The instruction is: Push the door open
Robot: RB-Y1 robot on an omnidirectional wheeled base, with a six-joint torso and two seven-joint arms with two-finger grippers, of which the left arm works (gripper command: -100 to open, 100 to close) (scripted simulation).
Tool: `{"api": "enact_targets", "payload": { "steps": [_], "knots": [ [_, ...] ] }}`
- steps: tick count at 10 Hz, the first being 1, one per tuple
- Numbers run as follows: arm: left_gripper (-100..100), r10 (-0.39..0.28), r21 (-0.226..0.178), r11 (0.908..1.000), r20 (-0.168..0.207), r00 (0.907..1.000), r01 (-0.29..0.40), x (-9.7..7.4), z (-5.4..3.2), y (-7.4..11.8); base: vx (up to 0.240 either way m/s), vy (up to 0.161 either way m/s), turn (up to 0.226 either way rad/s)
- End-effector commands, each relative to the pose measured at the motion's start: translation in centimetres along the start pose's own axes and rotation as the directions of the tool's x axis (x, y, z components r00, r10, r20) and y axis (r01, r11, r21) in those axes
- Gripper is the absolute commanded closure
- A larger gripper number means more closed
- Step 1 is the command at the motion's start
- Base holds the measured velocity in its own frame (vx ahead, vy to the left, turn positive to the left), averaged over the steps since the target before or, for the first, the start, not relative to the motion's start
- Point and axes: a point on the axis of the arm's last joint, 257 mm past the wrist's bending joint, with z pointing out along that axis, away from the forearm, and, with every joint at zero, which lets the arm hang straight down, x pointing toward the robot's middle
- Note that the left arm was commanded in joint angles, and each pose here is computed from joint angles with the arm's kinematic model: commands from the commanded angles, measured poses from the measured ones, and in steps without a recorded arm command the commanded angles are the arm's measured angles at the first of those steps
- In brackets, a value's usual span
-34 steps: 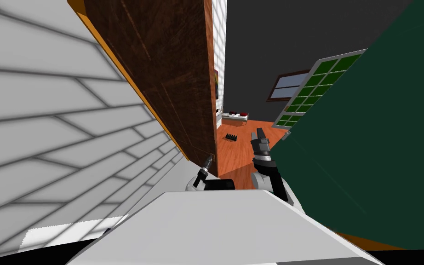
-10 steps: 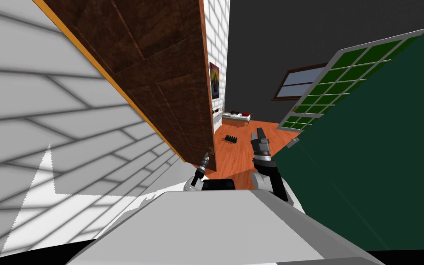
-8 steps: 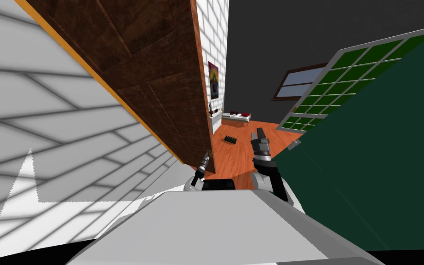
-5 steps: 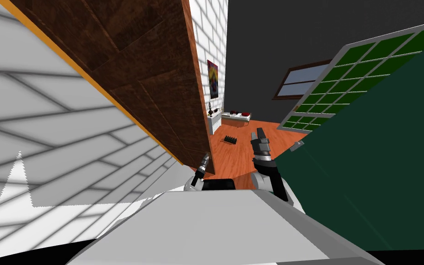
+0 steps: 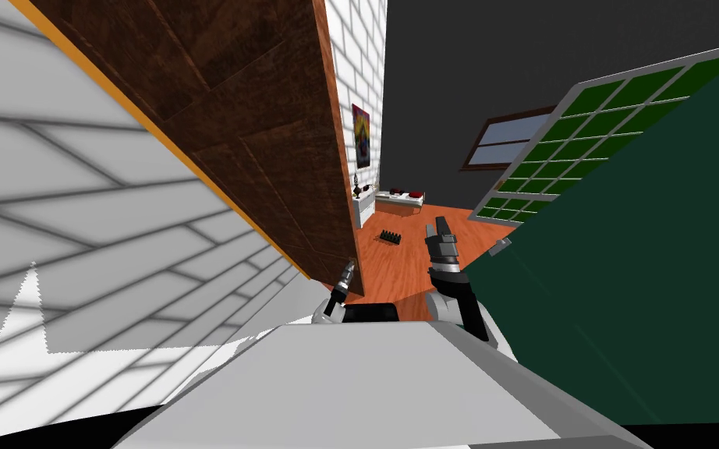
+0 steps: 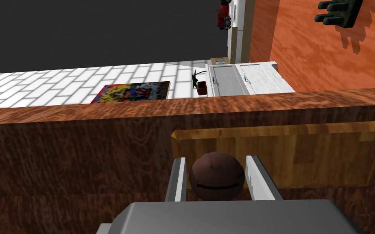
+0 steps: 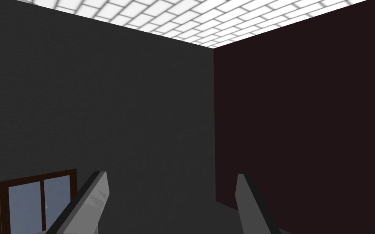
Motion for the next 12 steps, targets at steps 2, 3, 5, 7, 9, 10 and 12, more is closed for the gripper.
{"api": "enact_targets", "payload": {
  "steps": [2,3,5,7,9,10,12],
  "knots": [
    [100,0.007,-0.003,1.0000,0.033,0.9994,-0.007,-1.8,-0.14,0.1,0.108,-0.067,-0.002],
    [100,0.010,-0.004,0.9999,0.047,0.9988,-0.009,-2.5,-0.21,0.1,0.155,-0.102,0.017],
    [100,0.013,-0.006,0.9999,0.072,0.9973,-0.013,-3.8,-0.33,0.1,0.107,-0.078,-0.002],
    [100,0.017,-0.007,0.9998,0.101,0.9948,-0.017,-5.2,-0.50,0.1,0.134,-0.081,0.002],
    [100,0.019,-0.008,0.9998,0.122,0.9924,-0.019,-6.3,-0.64,0.1,0.131,-0.065,0.011],
    [100,0.020,-0.009,0.9998,0.132,0.9910,-0.020,-6.8,-0.72,0.1,0.091,-0.058,0.003],
    [100,0.022,-0.010,0.9997,0.155,0.9876,-0.021,-7.9,-0.89,0.1,0.088,-0.063,0.003]
  ]
}}
